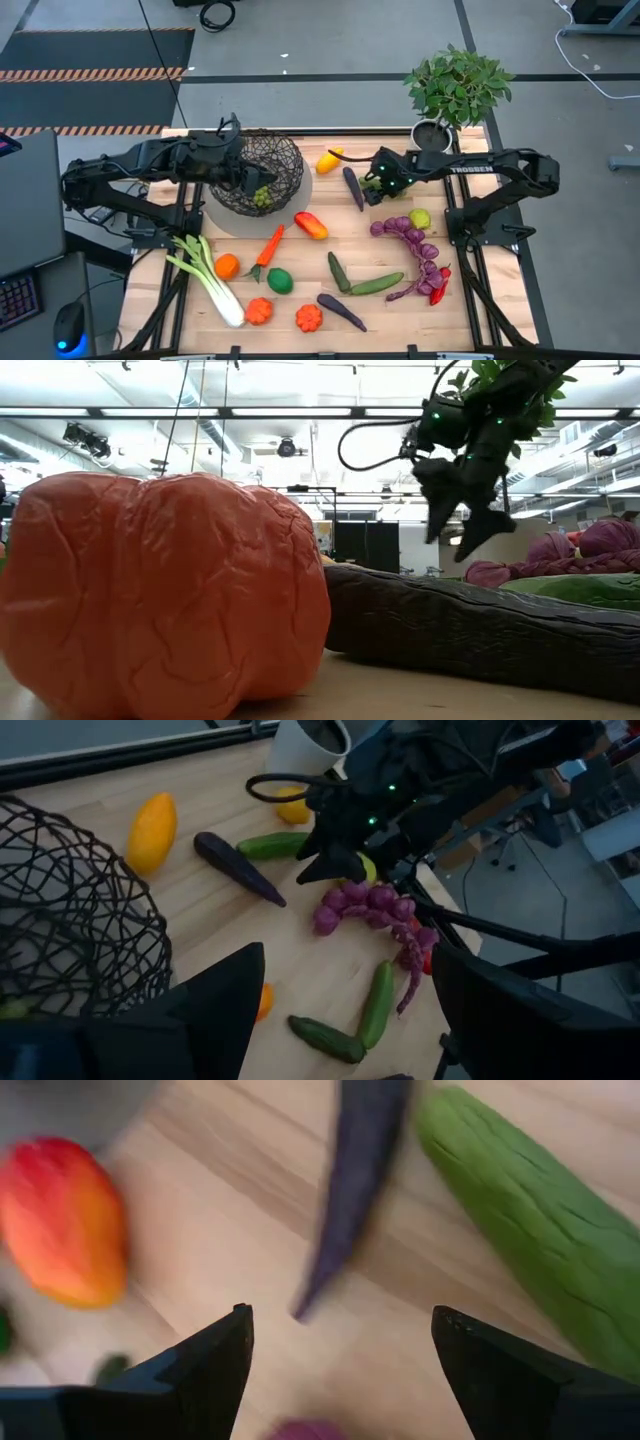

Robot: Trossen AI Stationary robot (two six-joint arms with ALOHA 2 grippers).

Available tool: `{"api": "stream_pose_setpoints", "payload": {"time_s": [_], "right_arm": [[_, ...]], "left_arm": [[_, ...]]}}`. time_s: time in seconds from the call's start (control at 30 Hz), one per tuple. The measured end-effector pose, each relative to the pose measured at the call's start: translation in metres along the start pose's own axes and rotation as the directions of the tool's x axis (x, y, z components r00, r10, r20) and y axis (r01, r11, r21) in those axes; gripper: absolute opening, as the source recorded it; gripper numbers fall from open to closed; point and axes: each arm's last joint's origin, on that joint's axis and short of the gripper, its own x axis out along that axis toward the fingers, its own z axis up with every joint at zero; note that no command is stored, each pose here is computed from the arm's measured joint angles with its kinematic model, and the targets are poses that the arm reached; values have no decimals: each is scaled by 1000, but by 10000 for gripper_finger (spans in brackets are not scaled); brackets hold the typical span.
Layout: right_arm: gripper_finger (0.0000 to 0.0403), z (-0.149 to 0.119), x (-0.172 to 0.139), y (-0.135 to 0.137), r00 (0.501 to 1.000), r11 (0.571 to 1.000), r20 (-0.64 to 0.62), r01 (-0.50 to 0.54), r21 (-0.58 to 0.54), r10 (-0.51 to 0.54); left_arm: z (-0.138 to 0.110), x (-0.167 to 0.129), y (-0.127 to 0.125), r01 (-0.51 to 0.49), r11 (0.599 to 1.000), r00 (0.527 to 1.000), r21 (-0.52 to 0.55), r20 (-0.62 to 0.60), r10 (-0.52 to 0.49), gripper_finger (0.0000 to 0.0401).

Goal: Build produce basket
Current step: Put the top purple eggplant into the black wire basket

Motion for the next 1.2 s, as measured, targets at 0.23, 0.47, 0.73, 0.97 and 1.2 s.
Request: {"api": "stream_pose_setpoints", "payload": {"time_s": [0.23, 0.47, 0.73, 0.97, 1.2], "right_arm": [[309, -2, 25, 2, 999, 999, -29, 38, 14, -38], [306, 4, 44, 7, 1000, 998, 18, 6, 63, -7], [270, 4, 63, 8, 999, 995, 18, 27, 100, -28], [239, 14, 74, 35, 999, 995, 18, 30, -95, -29], [214, 18, 90, 42, 986, 963, -58, 141, -231, -159]], "left_arm": [[0, 0, 0, 0, 1000, 1000, -11, 0, 0, 293], [0, 0, 0, 1, 1000, 1000, -30, 0, -1, 293], [0, 0, 0, 1, 1000, 1000, -29, 0, -1, 293], [0, 0, 0, 1, 1000, 1000, -20, -1, -1, 293], [-2, 0, 0, 22, 1000, 999, -17, -45, -22, 293]]}}
